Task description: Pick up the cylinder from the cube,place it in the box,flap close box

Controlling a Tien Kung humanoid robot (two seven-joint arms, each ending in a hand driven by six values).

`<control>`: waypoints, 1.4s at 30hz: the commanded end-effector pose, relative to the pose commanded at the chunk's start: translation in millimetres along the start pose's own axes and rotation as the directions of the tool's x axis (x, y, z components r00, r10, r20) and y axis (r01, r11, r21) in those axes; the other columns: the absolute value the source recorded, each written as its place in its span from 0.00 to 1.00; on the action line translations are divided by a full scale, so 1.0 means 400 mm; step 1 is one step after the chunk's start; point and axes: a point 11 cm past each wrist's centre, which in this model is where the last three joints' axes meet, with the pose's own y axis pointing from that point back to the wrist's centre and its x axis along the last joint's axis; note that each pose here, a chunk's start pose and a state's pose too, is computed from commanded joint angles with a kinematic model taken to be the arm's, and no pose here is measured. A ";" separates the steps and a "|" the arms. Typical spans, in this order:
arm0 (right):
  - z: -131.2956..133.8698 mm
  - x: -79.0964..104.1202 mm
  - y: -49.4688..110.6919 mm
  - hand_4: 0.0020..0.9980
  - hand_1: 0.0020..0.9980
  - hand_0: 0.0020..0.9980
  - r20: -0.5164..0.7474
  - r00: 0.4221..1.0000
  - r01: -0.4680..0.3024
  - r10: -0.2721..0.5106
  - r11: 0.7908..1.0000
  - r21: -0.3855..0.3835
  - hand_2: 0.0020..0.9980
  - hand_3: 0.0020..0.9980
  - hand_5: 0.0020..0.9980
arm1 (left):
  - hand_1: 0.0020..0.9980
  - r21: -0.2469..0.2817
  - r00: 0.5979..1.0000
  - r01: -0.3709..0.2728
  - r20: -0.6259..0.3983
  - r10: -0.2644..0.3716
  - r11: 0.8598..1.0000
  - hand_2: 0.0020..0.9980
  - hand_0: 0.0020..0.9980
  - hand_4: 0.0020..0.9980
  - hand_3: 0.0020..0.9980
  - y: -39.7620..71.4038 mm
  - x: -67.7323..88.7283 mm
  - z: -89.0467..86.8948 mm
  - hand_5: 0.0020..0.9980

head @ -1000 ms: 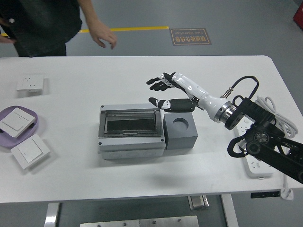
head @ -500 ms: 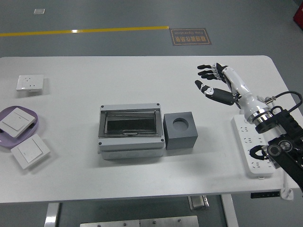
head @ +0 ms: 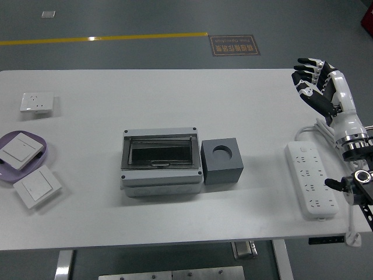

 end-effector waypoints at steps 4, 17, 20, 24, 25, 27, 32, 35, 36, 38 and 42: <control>0.005 0.008 0.006 0.73 0.69 0.71 0.033 0.999 -0.018 0.018 1.000 0.006 0.67 0.75 0.32 | 0.62 -0.002 1.000 -0.001 0.001 0.001 1.000 0.62 0.61 0.70 0.64 0.000 0.002 0.005 0.24; -0.009 -0.011 -0.015 0.76 0.71 0.69 0.038 0.999 -0.001 0.000 1.000 0.028 0.75 0.82 0.20 | 0.62 -0.006 0.999 -0.034 -0.005 0.034 0.999 0.63 0.61 0.70 0.64 0.006 0.048 0.016 0.24; -0.018 -0.010 -0.016 0.74 0.69 0.70 0.030 1.000 0.003 -0.004 0.999 0.037 0.72 0.79 0.21 | 0.62 -0.008 1.000 -0.028 -0.003 0.028 1.000 0.62 0.61 0.70 0.64 0.004 0.040 0.019 0.24; -0.018 -0.004 -0.015 0.73 0.69 0.70 0.022 1.000 0.003 -0.004 0.999 0.033 0.68 0.75 0.18 | 0.62 -0.012 1.000 -0.026 -0.002 0.026 1.000 0.63 0.61 0.70 0.64 0.004 0.037 0.023 0.24; -0.017 -0.002 -0.014 0.73 0.69 0.70 0.019 1.000 0.003 -0.004 1.000 0.030 0.68 0.75 0.18 | 0.62 -0.013 1.000 -0.026 -0.002 0.026 1.000 0.63 0.61 0.70 0.64 0.004 0.037 0.024 0.24; -0.015 -0.002 -0.013 0.73 0.69 0.70 0.018 1.000 0.003 -0.004 1.000 0.027 0.68 0.75 0.18 | 0.62 -0.013 1.000 -0.027 -0.001 0.027 1.000 0.63 0.61 0.70 0.64 0.004 0.037 0.024 0.24; -0.018 -0.005 -0.013 0.76 0.67 0.70 0.018 1.000 0.004 -0.004 1.000 0.029 0.66 0.73 0.23 | 0.62 -0.012 1.000 -0.026 0.001 0.026 1.000 0.63 0.61 0.71 0.64 0.004 0.037 0.022 0.24; -0.024 -0.005 -0.014 0.76 0.67 0.70 0.017 1.000 0.003 -0.004 0.999 0.035 0.66 0.73 0.23 | 0.62 -0.011 1.000 -0.028 0.000 0.028 1.000 0.63 0.61 0.71 0.64 0.004 0.040 0.020 0.24; -0.027 -0.004 -0.014 0.76 0.67 0.69 0.016 1.000 0.003 -0.003 0.999 0.038 0.64 0.72 0.19 | 0.62 -0.011 1.000 -0.029 0.000 0.029 1.000 0.63 0.61 0.70 0.64 0.005 0.041 0.020 0.24; -0.031 -0.004 -0.016 0.76 0.67 0.69 0.014 1.000 0.002 -0.003 0.999 0.042 0.64 0.72 0.19 | 0.62 -0.010 1.000 -0.029 0.000 0.029 1.000 0.63 0.61 0.70 0.64 0.005 0.041 0.020 0.24; -0.045 -0.006 -0.025 0.75 0.65 0.68 -0.008 1.000 0.018 -0.018 0.998 0.052 0.61 0.69 0.18 | 0.62 -0.008 1.000 -0.020 0.005 0.020 1.000 0.63 0.61 0.71 0.64 0.003 0.028 0.016 0.24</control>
